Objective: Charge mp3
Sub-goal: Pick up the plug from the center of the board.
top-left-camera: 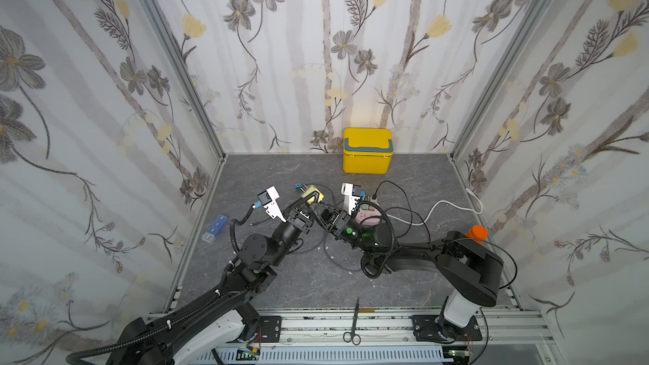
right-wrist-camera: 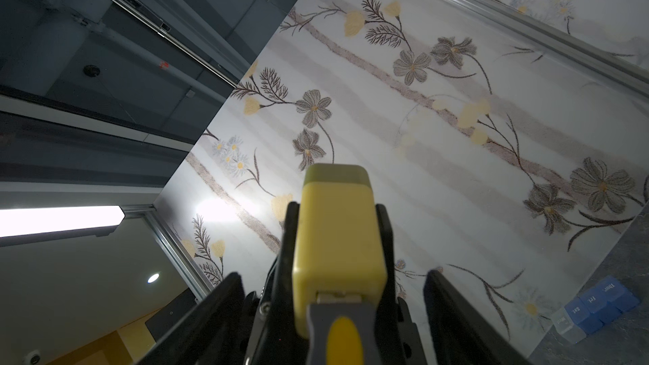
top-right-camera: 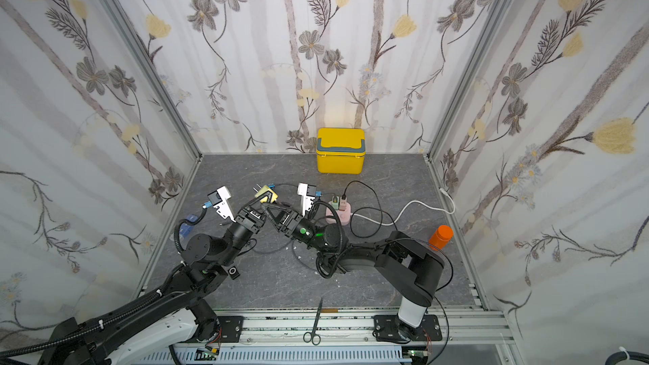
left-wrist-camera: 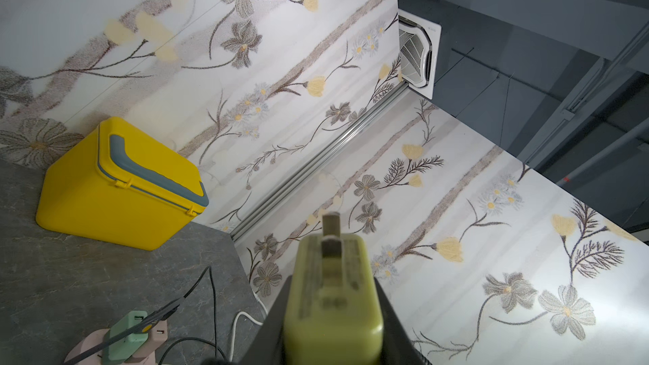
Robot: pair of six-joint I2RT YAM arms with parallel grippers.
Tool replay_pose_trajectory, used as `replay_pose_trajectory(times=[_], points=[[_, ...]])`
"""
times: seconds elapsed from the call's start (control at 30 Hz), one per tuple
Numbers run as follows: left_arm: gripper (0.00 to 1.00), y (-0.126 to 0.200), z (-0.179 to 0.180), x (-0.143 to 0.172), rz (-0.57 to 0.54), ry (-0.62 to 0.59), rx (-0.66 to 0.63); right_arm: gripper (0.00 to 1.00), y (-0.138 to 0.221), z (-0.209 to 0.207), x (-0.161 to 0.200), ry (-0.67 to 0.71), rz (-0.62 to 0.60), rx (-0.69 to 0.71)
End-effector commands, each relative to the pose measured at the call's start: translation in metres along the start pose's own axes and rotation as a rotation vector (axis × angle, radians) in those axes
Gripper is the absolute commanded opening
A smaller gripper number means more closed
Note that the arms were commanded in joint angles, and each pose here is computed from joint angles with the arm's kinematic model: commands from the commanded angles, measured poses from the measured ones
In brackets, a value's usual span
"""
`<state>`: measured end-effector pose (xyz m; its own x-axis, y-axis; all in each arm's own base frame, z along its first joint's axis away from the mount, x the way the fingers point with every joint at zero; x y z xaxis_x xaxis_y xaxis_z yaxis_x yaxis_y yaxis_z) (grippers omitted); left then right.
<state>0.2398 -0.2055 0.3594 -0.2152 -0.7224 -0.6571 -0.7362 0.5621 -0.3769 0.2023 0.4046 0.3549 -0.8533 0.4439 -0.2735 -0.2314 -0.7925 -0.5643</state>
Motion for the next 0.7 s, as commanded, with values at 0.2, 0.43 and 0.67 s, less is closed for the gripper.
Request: replay_pose_trajectory(times=[0.2,0.43,0.67], points=[[0.19,-0.007,0.015,0.003,0.056,-0.093,-0.124,1.0,0.007,0.068,0.017,0.045,0.102,-0.283],[0.19,-0.012,0.03,-0.017,0.037,-0.14,-0.225,1.0,0.017,0.068,0.029,0.044,0.17,-0.274],[0.2,-0.012,0.047,-0.043,-0.014,-0.186,-0.276,0.98,0.04,0.056,0.036,0.052,0.199,-0.169]])
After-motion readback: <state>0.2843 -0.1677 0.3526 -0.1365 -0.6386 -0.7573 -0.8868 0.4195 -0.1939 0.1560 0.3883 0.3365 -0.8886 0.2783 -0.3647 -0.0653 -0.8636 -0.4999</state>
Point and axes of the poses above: each gripper's point midway between its finger pads, its own y axis back along the fingers, its own z axis along the line the jaws close on, x = y × z, the point moved 1 cm from there along y, back along the fingers, and after that the axes turned 11 degrees about -y, right-handed, at the moved point
